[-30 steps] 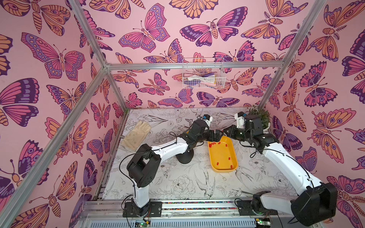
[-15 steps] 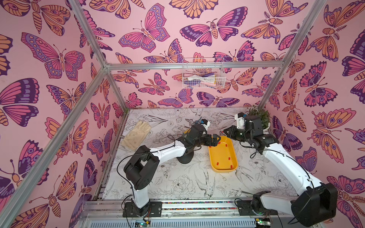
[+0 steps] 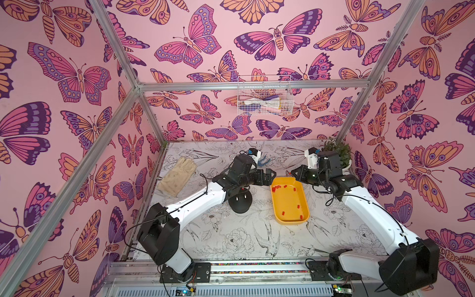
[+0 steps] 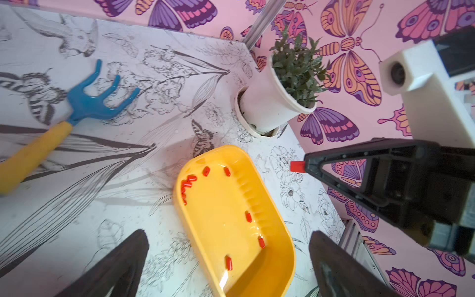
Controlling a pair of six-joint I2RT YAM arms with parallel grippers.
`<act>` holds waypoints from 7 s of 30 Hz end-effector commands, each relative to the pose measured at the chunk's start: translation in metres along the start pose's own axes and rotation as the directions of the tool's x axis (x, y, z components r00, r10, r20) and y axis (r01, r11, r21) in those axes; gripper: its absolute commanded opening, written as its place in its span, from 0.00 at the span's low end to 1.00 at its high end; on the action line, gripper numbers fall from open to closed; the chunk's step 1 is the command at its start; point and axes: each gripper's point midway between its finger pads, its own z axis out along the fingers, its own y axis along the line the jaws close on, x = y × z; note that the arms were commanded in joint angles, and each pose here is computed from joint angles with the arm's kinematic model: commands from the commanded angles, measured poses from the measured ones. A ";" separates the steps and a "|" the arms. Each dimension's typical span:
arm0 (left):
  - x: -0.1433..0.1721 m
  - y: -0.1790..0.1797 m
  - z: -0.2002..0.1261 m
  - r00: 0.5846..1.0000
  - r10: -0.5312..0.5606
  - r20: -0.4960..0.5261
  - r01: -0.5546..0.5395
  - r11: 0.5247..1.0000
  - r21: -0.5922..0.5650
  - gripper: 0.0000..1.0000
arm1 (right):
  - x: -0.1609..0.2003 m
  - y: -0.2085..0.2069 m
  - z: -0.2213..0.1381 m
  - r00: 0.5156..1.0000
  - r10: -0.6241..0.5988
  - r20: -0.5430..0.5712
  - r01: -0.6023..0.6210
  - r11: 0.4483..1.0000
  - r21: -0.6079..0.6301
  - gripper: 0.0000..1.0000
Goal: Cover the protruding screws with screw protection sleeves
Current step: Pick up the screw protection sleeve from the storage box, then attach the screw protection sleeve to the screw.
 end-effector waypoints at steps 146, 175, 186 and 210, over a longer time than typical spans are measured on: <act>0.057 0.144 -0.119 0.974 -0.227 -0.022 0.201 0.897 -0.393 1.00 | 0.148 0.142 0.114 0.765 -0.420 -0.488 0.426 0.898 -0.105 0.09; 0.056 0.142 -0.121 0.975 -0.223 -0.020 0.198 0.900 -0.388 1.00 | 0.149 0.139 0.116 0.752 -0.422 -0.506 0.438 0.894 -0.095 0.09; 0.055 0.142 -0.121 0.975 -0.223 -0.019 0.199 0.901 -0.386 1.00 | 0.148 0.140 0.116 0.752 -0.422 -0.506 0.437 0.894 -0.096 0.09; 0.056 0.142 -0.120 0.974 -0.225 -0.022 0.199 0.901 -0.386 1.00 | 0.150 0.140 0.117 0.749 -0.421 -0.512 0.436 0.895 -0.097 0.09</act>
